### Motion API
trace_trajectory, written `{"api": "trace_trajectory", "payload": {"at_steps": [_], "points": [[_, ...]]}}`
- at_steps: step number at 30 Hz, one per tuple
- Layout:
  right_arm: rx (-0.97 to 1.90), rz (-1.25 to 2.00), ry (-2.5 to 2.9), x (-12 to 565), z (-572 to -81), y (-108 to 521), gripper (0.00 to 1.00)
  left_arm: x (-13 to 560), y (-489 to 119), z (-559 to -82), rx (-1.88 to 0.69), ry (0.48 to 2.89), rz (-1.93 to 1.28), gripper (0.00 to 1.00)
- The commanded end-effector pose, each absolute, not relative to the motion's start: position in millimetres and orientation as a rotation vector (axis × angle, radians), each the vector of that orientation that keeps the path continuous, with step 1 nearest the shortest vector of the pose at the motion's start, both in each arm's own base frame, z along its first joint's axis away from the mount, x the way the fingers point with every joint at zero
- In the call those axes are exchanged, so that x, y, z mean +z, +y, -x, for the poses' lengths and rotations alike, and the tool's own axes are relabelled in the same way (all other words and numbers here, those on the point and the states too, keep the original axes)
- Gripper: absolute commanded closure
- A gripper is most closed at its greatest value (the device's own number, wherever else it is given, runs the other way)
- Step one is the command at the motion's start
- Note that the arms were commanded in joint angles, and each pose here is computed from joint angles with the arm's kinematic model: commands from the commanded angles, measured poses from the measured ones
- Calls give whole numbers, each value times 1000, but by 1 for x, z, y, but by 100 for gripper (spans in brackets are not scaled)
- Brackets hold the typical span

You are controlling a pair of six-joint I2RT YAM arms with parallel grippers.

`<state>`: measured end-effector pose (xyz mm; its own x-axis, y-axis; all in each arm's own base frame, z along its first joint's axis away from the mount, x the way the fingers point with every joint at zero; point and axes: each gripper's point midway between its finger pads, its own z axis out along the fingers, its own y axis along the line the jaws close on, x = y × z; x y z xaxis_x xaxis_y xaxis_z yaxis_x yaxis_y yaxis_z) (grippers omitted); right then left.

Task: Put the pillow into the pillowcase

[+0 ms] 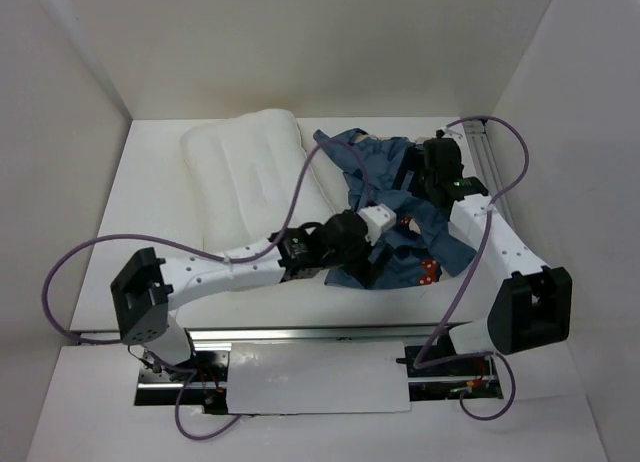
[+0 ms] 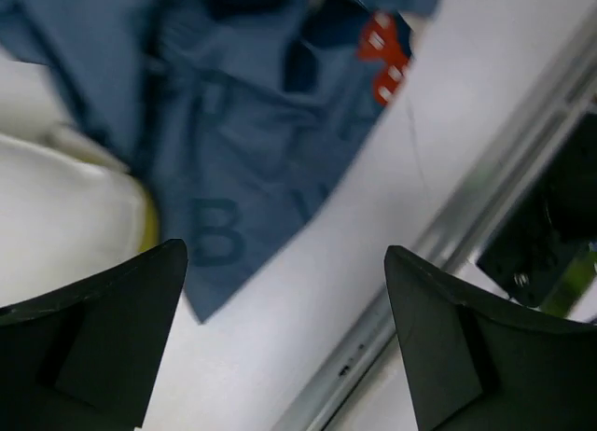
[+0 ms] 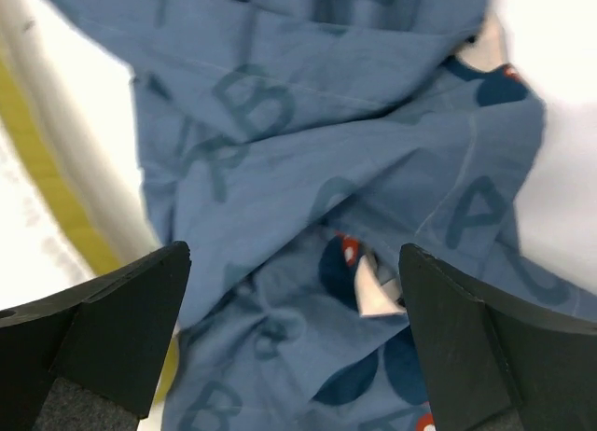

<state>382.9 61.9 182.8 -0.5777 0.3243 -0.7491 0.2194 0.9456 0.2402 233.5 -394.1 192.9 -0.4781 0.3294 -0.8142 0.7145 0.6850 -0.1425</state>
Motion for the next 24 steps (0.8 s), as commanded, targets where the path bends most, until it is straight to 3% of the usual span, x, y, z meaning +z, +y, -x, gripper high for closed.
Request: {"api": "trace_trajectory", "payload": {"at_steps": [1,8,9,13,18,24], "points": [[94,-470,2069,219,-414,37,0,191,-432,-221,-678,2004,-898,0],[-29,-406,2151,203,-464,4,0,162,-505,-223,-861,2000,-903,0],[-36,-398,2172,192,-474,2,2,137,-514,-225,-851,2043,-916,0],[28,-299,2199,172,-511,17,8,143,-550,-232,-931,2007,-925,0],[88,-224,2215,153,-559,30,9,94,-564,-250,-833,2070,-908,0],[89,-209,2328,94,-584,35,20,55,-574,-254,-789,2132,-956,0]]}}
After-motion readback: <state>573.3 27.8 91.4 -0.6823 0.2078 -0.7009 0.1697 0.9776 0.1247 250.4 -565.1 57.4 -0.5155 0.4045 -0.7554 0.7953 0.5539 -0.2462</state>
